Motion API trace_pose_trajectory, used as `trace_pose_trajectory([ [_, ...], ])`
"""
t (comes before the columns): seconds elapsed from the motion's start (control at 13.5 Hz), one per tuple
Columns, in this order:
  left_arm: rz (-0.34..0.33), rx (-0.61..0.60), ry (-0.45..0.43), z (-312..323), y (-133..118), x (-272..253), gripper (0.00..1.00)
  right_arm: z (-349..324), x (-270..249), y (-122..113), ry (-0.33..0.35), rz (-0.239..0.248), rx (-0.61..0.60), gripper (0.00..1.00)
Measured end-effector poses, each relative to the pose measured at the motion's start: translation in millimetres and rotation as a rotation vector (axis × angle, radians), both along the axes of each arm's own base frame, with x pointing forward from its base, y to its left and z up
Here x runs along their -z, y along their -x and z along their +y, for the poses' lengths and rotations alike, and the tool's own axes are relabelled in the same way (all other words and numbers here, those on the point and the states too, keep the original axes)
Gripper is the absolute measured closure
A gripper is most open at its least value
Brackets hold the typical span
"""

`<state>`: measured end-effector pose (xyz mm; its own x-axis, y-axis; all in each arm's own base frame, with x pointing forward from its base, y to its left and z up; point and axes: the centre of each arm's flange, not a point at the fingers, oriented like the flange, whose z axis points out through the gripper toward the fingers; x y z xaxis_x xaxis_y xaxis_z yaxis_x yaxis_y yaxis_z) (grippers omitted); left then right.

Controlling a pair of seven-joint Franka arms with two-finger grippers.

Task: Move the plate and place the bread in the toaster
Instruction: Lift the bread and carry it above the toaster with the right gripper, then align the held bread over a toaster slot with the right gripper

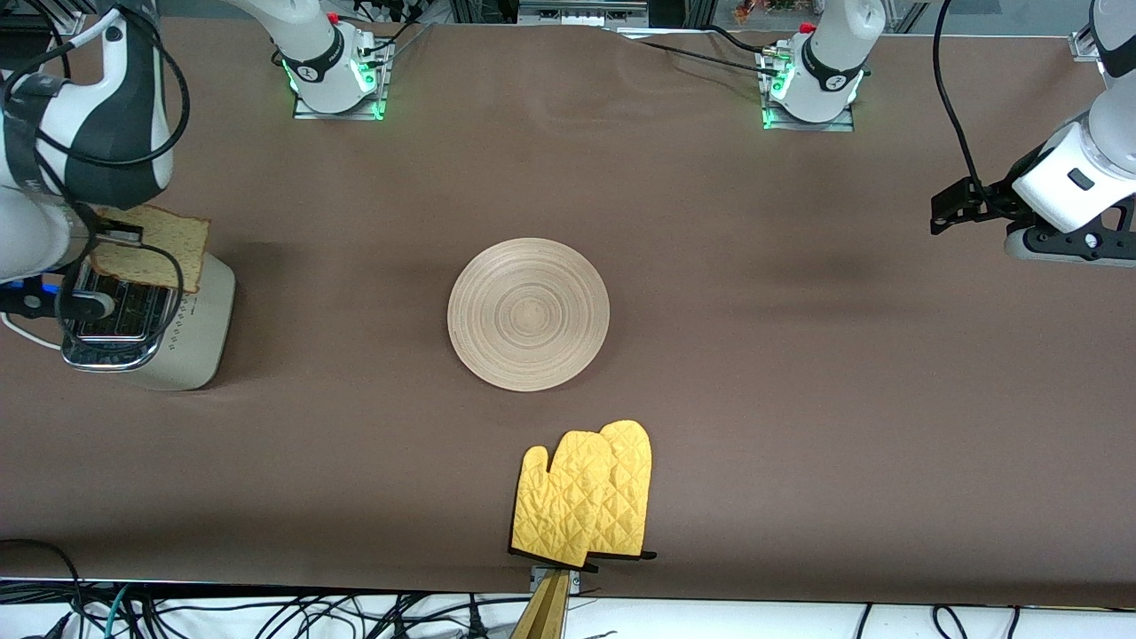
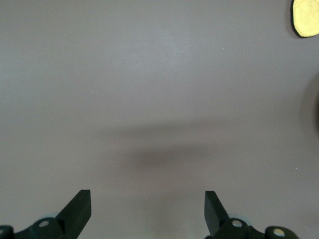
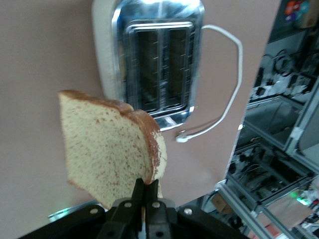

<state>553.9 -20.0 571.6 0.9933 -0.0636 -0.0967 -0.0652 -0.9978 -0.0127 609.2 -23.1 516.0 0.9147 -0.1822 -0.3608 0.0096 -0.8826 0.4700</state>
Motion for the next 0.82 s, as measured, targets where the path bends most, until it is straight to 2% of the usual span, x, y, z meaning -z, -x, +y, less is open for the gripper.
trace_pose_trajectory([
  [0.22, 0.002, 0.000, 0.000, 0, 0, 0, 0.00, -26, 11, -12, 0.042, -0.009, -0.026, 0.96],
  [0.82, 0.027, -0.022, -0.005, -4, 2, 4, 0.00, -78, 49, -32, 0.085, -0.015, -0.031, 0.96],
])
